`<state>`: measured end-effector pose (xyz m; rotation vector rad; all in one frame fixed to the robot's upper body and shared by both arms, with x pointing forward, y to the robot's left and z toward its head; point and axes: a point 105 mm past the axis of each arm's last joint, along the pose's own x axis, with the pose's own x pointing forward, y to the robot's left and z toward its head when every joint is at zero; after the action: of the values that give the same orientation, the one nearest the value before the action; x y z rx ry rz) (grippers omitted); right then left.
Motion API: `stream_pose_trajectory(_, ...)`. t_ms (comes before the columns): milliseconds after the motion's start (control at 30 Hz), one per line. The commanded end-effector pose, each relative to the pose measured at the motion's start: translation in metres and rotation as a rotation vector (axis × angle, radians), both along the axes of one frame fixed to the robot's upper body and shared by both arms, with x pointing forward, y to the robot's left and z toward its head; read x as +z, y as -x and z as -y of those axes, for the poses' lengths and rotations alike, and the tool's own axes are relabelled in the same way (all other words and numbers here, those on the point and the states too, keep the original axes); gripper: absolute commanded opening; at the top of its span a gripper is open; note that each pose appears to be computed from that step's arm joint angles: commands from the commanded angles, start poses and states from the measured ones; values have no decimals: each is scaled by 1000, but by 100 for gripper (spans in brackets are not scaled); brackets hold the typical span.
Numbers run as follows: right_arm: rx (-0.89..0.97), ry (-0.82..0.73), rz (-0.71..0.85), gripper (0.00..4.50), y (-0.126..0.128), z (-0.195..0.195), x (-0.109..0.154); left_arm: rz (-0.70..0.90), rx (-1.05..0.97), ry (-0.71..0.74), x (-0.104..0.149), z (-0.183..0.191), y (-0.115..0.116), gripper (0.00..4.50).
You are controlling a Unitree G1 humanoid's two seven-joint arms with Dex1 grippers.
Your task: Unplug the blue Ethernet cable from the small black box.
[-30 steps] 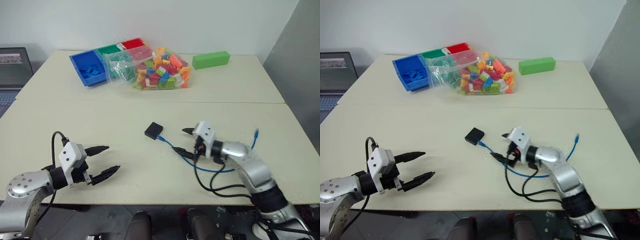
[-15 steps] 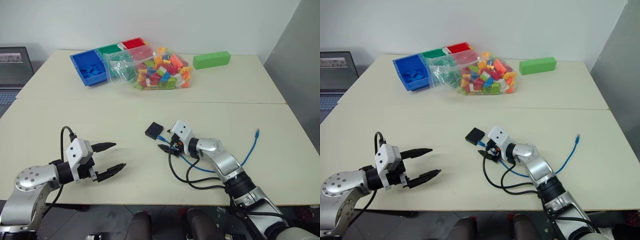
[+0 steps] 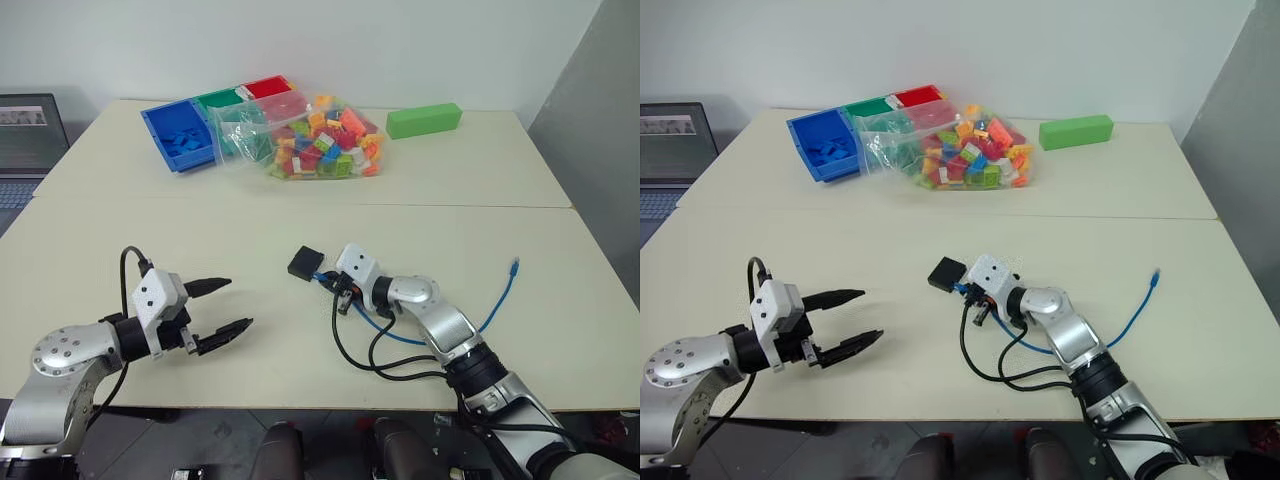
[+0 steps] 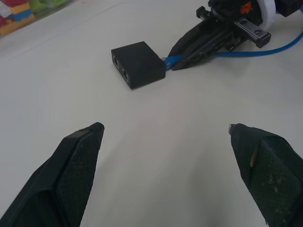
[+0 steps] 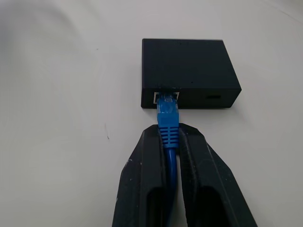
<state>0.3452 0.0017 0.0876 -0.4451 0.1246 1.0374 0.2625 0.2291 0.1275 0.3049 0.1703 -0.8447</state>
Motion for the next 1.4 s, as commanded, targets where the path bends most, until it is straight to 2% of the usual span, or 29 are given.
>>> stream_pose_trajectory(33, 70, 74, 186, 12, -2, 3, 21, -61, 51, 73, 2, -2, -11, 450)
stream_pose_trajectory(167, 181, 148, 381, 12, 3, 4, 37, -158, 45, 218, 9, 2, -19, 450)
stream_pose_trajectory(233, 282, 182, 541, 12, 12, 2, 52, -230, 11, 331, 20, 9, -24, 450)
stream_pose_trajectory(433, 436, 176, 796, 11, 31, -4, 80, -331, -130, 479, 42, 38, -26, 450)
stream_pose_trajectory(567, 479, 153, 857, 11, 38, -5, 91, -337, -175, 505, 51, 50, -27, 450)
stream_pose_trajectory(833, 494, 140, 873, 11, 42, -5, 100, -343, -226, 505, 53, 60, -28, 450)
stream_pose_trajectory(933, 490, 135, 877, 11, 42, -5, 101, -343, -241, 528, 57, 60, -29, 405)
stream_pose_trajectory(1333, 489, 132, 894, 11, 44, -4, 101, -375, -279, 544, 57, 61, -24, 138)
stream_pose_trajectory(1400, 493, 133, 897, 11, 44, -3, 101, -380, -286, 545, 57, 62, -24, 106)
